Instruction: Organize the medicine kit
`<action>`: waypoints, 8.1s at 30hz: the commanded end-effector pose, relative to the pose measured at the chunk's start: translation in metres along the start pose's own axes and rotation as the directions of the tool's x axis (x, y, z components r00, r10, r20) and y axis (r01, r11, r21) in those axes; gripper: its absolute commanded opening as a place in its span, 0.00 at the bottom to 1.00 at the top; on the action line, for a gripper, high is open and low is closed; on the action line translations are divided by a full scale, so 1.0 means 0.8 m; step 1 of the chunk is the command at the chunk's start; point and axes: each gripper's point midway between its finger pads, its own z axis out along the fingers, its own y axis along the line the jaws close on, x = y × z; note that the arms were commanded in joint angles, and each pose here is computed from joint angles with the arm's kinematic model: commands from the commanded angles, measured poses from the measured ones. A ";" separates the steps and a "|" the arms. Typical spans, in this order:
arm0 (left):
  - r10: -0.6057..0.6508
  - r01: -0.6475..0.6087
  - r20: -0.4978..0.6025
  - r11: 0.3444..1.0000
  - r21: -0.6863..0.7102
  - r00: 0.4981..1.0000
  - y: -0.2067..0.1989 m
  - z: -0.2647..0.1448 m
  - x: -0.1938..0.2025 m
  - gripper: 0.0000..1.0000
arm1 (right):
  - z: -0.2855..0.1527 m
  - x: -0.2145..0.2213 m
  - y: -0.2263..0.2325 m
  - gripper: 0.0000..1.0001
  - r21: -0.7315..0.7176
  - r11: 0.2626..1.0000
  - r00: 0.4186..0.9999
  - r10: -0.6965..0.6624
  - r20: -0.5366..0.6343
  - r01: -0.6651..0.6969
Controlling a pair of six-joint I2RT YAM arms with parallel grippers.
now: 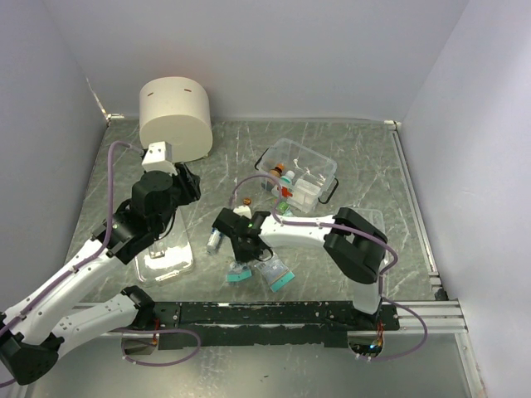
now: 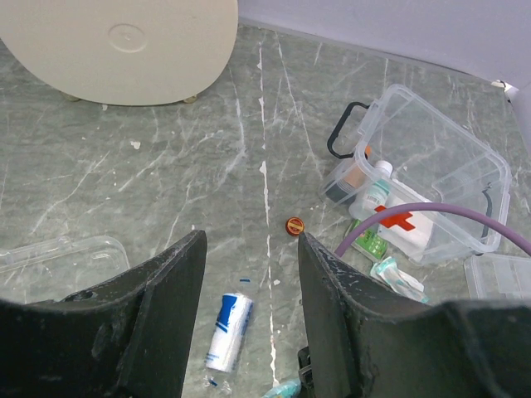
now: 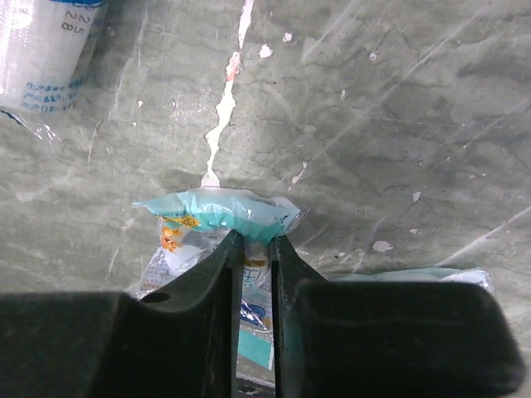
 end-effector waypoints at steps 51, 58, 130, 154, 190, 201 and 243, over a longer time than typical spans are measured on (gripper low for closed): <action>-0.030 0.028 0.090 0.999 0.027 0.996 0.007 -0.029 -0.039 0.59 | -0.049 -0.240 -0.358 0.12 0.342 0.795 0.851 0.381 0.363 -0.501; -0.028 0.026 0.087 1.000 0.017 0.996 0.008 -0.028 -0.038 0.59 | -0.032 -0.232 -0.355 0.14 0.348 0.806 0.870 0.383 0.310 -0.479; -0.104 0.213 -0.367 0.938 0.272 0.925 -0.062 -0.018 0.115 0.86 | -0.069 0.013 -0.134 0.57 -0.046 0.998 0.990 -0.029 0.136 0.036; -0.182 0.210 -0.256 0.974 0.089 0.949 -0.023 -0.012 0.082 0.85 | -0.057 0.019 -0.121 0.49 -0.092 0.975 0.974 -0.193 0.120 0.204; -0.051 0.052 0.055 0.999 -0.016 0.997 -0.002 -0.001 -0.033 0.81 | -0.071 -0.056 -0.090 0.12 -0.047 0.999 0.970 -0.014 0.243 0.027; -0.054 0.069 0.173 0.994 -0.083 0.984 0.011 -0.020 -0.090 0.81 | -0.180 -0.190 -0.112 0.11 -0.087 0.972 0.807 0.228 0.545 -0.217; -0.056 0.068 0.146 0.995 -0.078 0.988 0.023 -0.021 -0.067 0.88 | -0.088 -0.247 -0.361 0.09 0.245 0.773 0.789 0.474 0.391 -0.585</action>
